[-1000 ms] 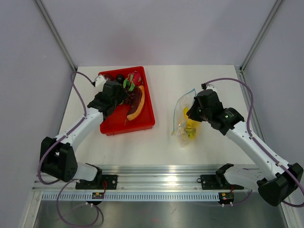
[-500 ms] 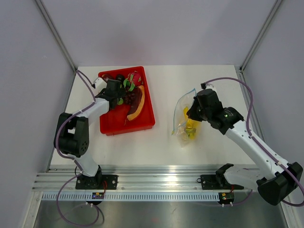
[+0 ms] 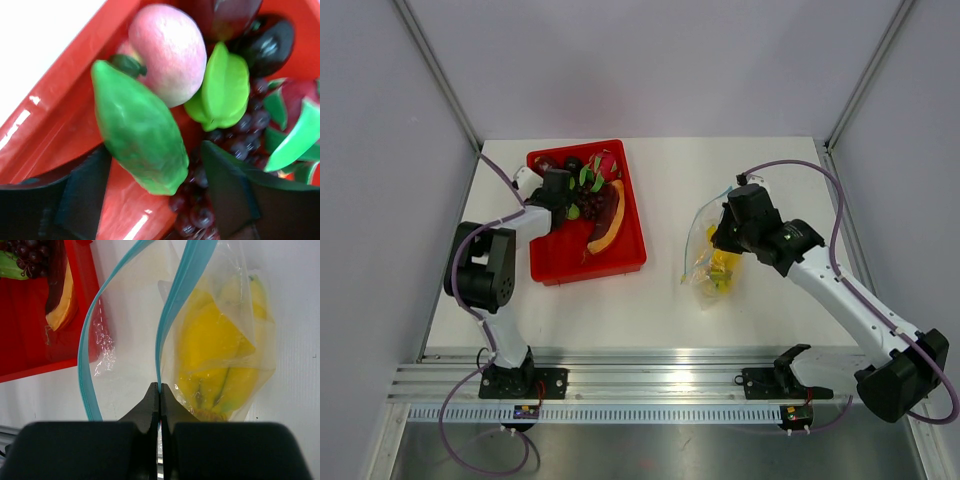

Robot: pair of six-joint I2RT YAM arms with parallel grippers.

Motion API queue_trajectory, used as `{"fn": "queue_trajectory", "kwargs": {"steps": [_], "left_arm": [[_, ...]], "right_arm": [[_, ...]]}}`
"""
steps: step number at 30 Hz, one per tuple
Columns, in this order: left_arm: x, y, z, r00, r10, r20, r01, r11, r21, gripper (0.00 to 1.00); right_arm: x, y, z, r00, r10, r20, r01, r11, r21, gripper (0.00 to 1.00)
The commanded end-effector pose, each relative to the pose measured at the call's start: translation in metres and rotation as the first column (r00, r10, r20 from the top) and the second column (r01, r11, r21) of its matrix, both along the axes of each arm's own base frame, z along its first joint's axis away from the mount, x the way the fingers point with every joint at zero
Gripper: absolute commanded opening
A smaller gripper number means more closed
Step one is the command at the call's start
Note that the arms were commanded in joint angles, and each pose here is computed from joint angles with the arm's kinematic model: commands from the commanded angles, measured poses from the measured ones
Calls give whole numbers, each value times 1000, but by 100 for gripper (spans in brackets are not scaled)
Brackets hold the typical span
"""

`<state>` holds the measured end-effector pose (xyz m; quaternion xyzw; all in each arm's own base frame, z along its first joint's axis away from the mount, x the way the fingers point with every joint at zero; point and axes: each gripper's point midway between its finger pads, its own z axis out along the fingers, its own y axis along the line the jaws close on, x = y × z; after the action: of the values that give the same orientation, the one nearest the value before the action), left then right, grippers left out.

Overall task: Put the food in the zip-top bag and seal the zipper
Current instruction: Pick up the fake vegetable from the bin.

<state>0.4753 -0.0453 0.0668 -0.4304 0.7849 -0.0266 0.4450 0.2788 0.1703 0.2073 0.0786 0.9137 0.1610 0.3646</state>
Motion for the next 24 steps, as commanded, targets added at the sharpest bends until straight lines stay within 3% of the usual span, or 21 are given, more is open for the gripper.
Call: {"fn": "queue_trajectory", "kwargs": {"steps": [1, 8, 15, 20, 24], "left_arm": [[18, 2, 17, 995, 18, 100, -16, 1000, -18, 56], [4, -6, 59, 983, -56, 175, 62, 998, -26, 22], [-16, -30, 108, 941, -224, 254, 236, 971, -20, 7], [-34, -61, 143, 848, -424, 319, 444, 896, 11, 4], [-54, -95, 176, 716, -587, 378, 618, 785, 49, 1]], "right_arm": [[6, -1, 14, 999, -6, 37, 7, 1000, -11, 1], [3, -2, 17, 999, -12, 43, 12, 1000, 3, 0], [-3, -3, 26, 998, -4, 63, 2, 999, 32, 0], [-8, 0, 31, 998, 21, 66, -24, 999, 46, 0], [-9, 5, 31, 997, 51, 54, -54, 997, 50, 0]]}}
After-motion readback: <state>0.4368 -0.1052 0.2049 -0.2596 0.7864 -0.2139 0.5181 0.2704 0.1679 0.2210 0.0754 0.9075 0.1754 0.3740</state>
